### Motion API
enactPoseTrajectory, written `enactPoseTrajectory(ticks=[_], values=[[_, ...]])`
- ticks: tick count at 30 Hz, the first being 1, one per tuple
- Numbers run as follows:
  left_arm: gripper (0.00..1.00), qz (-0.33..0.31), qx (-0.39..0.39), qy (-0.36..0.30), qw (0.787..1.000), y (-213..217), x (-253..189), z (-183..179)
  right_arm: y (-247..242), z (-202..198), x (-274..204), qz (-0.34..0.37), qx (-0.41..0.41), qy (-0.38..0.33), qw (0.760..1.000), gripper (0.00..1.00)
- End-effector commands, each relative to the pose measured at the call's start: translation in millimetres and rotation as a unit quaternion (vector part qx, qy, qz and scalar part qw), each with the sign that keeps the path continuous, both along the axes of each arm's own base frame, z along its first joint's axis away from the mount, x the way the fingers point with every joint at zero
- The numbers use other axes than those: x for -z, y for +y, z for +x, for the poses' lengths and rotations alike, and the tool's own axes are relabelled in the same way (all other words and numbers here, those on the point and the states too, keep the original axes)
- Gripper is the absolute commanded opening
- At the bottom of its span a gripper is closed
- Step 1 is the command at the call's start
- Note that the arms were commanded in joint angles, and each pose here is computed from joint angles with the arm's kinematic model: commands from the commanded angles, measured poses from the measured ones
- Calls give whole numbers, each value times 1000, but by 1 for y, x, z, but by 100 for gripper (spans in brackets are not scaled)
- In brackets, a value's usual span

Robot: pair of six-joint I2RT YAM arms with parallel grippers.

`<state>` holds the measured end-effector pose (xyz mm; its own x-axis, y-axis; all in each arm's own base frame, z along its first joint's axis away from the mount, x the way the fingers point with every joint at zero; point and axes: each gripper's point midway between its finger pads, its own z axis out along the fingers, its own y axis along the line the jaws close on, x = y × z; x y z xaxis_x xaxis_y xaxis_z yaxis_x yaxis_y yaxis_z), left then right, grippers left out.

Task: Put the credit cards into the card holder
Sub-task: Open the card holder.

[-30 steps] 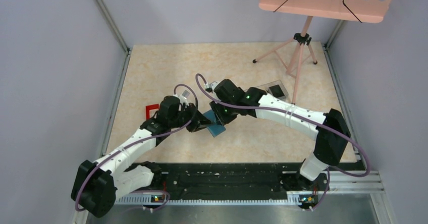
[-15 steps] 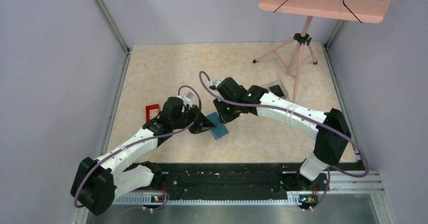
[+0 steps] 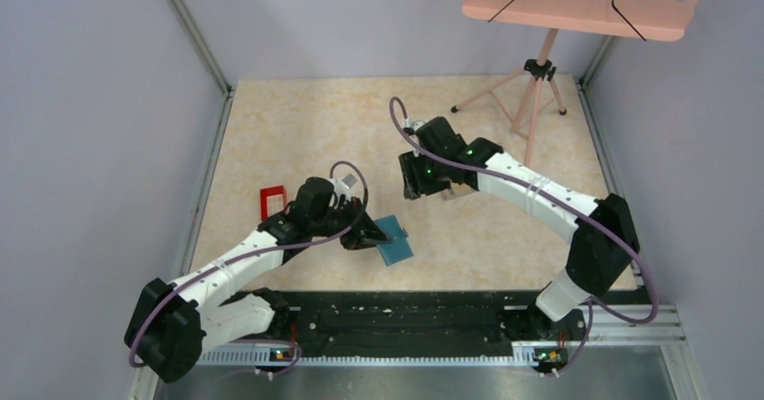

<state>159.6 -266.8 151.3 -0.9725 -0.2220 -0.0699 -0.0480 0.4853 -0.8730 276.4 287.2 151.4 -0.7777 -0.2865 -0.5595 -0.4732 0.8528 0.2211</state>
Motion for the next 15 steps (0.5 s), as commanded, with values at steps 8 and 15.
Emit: enactPoseTrajectory(ticks=[8,15], values=[[0,22,-1,-14,1000,2,2,3,11,-41,-25,37,-76,14,996,72],[0,29,1,-10,1000,2,6,4,21,-77,3,14,-114,64,991,63]])
